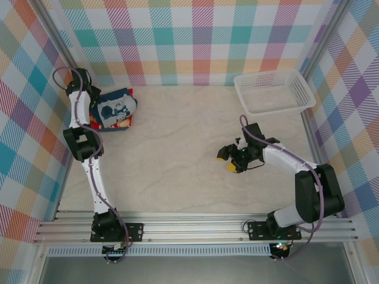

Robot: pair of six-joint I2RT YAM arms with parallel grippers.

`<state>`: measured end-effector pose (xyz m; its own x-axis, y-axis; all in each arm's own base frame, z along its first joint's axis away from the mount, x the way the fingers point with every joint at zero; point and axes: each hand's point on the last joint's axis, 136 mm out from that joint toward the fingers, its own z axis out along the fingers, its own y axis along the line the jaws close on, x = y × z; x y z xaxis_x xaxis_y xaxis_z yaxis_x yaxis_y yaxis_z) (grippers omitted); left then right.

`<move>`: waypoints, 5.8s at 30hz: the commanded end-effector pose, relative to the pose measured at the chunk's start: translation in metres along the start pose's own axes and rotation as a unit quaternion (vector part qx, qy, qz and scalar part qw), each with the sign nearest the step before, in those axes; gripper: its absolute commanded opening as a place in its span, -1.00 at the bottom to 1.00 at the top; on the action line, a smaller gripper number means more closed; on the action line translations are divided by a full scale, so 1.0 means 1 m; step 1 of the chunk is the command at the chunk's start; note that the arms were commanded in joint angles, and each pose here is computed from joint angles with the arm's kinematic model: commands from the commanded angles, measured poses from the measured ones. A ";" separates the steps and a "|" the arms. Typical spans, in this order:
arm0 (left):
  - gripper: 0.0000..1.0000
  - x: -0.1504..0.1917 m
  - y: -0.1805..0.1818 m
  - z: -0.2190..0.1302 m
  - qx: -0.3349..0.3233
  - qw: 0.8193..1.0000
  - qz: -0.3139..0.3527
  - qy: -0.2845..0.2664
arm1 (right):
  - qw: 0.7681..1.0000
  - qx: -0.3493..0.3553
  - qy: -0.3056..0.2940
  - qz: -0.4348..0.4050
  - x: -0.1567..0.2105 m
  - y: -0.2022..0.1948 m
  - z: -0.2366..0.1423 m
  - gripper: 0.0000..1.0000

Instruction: Fold and stack the t-shirts

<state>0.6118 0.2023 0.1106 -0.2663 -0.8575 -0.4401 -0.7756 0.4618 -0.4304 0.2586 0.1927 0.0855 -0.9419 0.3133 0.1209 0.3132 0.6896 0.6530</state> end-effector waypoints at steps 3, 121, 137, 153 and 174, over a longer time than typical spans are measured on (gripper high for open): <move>-1.00 -0.037 -0.007 -0.071 -0.020 0.997 0.041 -0.064 | 1.000 -0.017 0.000 -0.010 -0.004 0.011 -0.003 0.27; 0.27 0.108 -0.051 -0.032 -0.093 0.933 0.348 -0.008 | 0.999 -0.032 0.014 -0.012 -0.001 0.018 -0.004 0.26; 0.18 0.085 -0.016 -0.042 -0.156 0.944 0.290 -0.020 | 0.999 -0.033 0.017 -0.010 -0.003 0.017 0.001 0.26; -0.99 0.105 -0.014 -0.029 -0.104 0.952 0.281 0.058 | 0.999 -0.034 0.013 -0.008 -0.007 0.020 0.001 0.26; -1.00 0.149 -0.038 -0.067 0.030 0.918 0.371 0.140 | 0.999 -0.037 0.008 -0.013 -0.007 0.023 -0.004 0.26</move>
<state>0.5515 0.0459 0.0877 -0.8667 -0.3545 -0.3508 -0.3375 0.9348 -0.1109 0.2671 0.2051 0.0952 -0.9493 0.2821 0.1390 0.2961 0.6530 0.6970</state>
